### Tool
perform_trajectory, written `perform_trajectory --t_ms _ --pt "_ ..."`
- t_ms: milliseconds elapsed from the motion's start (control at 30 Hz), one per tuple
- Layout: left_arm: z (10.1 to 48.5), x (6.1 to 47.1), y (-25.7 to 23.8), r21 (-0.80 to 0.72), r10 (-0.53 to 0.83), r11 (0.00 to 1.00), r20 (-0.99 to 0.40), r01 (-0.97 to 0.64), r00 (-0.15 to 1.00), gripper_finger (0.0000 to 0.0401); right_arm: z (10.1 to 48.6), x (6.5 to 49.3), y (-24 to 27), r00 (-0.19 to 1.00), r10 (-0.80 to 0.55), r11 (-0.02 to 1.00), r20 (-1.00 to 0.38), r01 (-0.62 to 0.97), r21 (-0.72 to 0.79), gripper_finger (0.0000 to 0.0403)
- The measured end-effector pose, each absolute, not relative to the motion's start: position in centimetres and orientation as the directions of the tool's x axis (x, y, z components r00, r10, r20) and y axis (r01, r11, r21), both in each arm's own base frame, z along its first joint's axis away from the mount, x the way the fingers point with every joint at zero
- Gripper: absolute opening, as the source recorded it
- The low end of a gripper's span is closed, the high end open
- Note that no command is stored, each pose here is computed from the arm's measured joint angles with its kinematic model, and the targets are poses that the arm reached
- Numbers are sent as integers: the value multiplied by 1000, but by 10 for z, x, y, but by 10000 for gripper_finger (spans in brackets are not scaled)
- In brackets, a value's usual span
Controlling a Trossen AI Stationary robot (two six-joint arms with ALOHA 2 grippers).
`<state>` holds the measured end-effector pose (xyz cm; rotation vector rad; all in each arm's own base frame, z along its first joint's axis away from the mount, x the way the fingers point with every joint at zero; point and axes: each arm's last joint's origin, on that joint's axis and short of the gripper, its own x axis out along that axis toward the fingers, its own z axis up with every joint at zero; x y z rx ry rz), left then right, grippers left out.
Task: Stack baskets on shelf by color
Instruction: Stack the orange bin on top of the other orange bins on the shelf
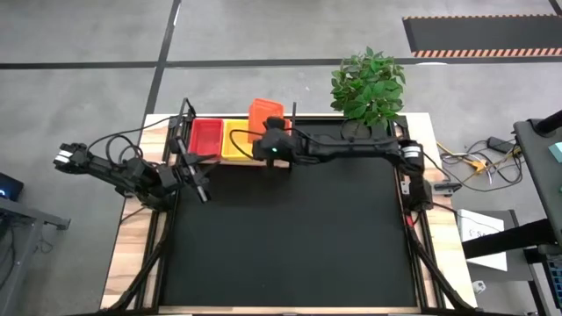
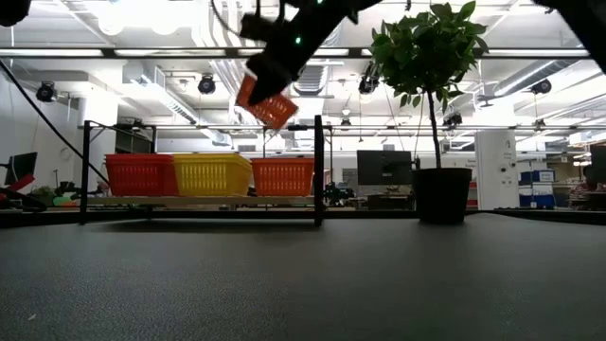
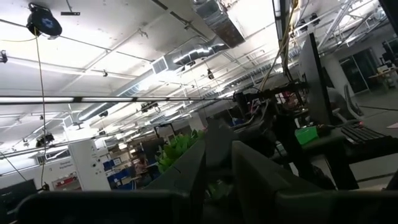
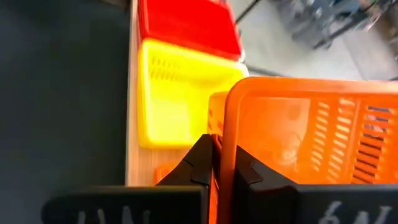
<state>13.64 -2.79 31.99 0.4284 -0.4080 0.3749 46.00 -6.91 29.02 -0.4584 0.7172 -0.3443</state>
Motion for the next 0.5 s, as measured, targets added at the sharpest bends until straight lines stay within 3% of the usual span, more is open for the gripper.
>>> perform_trajectory --t_ms 500 --pt "320 134 -27 316 262 845 458 -431 850 63 260 483 -95 455 -440 868 -774 -8 -497 8"
